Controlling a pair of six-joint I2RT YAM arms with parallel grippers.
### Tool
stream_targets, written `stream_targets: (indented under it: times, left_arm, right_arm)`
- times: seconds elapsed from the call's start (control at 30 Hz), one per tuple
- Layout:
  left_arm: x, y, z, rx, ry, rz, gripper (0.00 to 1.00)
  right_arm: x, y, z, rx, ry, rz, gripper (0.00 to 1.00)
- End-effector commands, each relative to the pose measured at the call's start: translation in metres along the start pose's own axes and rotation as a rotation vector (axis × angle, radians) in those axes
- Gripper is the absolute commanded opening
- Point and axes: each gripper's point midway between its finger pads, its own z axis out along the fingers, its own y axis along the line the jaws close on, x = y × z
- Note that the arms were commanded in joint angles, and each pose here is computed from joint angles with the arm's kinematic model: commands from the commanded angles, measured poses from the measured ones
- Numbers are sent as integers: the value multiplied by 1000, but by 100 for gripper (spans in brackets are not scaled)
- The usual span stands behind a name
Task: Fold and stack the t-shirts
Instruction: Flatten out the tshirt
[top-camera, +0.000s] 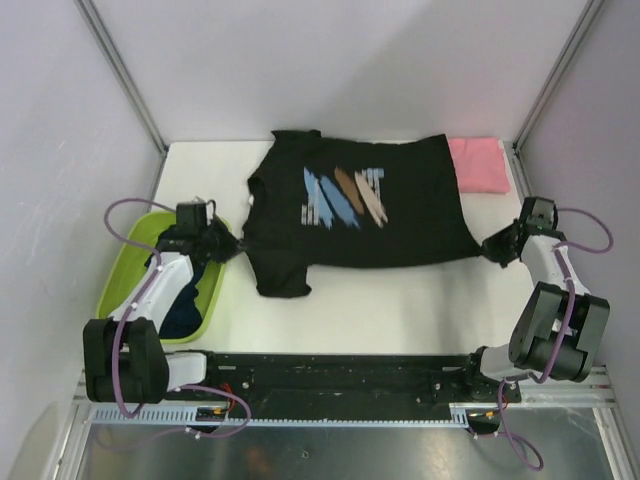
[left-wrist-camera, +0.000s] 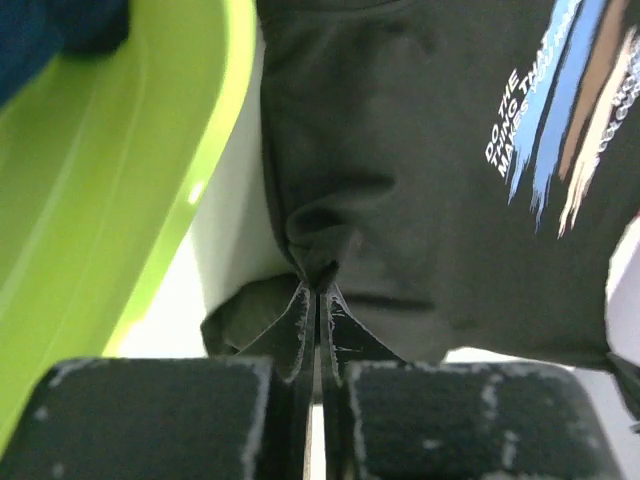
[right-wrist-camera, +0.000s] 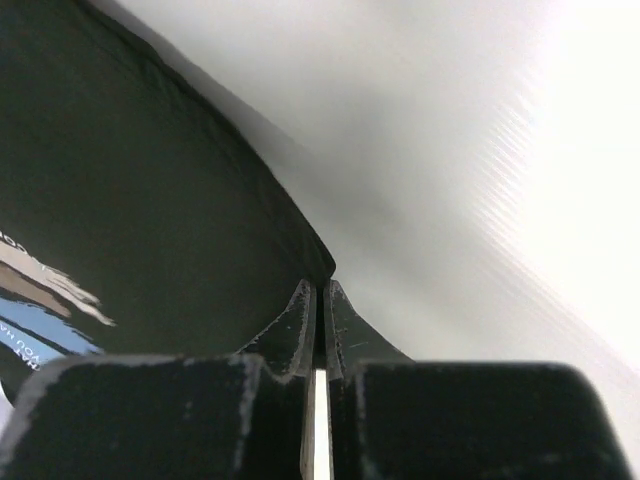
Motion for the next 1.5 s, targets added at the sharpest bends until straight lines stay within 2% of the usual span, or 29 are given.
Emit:
stream_targets:
  times: [0.0, 0.17, 0.47, 0.53, 0.63, 0.77, 0.8, 0.87, 1.2, 1.47]
  left_arm:
    - [28, 24, -6, -90, 16, 113, 0]
    - [57, 53, -9, -188, 87, 146, 0]
    - [70, 78, -29, -283, 112, 170, 0]
    - [74, 79, -28, -286, 126, 173, 3]
    - [72, 73, -28, -268, 129, 206, 18]
    - [68, 49, -36, -182, 109, 249, 54]
    - [68, 43, -39, -166, 102, 262, 60]
    - [76, 39, -46, -150, 97, 273, 64]
    - [153, 72, -55, -221, 159, 275, 41]
    - [169, 86, -50, -293, 145, 293, 38]
  right_arm:
    - [15, -36, 13, 104, 25, -40, 0]
    - [27, -69, 13, 225, 46, -28, 0]
    - [28, -90, -11, 306, 23, -4, 0]
    - [28, -91, -13, 303, 21, -5, 0]
    - [30, -83, -7, 258, 43, -18, 0]
    - [30, -74, 1, 212, 54, -36, 0]
    - [29, -72, 3, 205, 53, -41, 0]
    - [28, -70, 7, 195, 55, -49, 0]
    - [24, -66, 10, 186, 57, -62, 0]
    - [22, -62, 4, 172, 48, -64, 0]
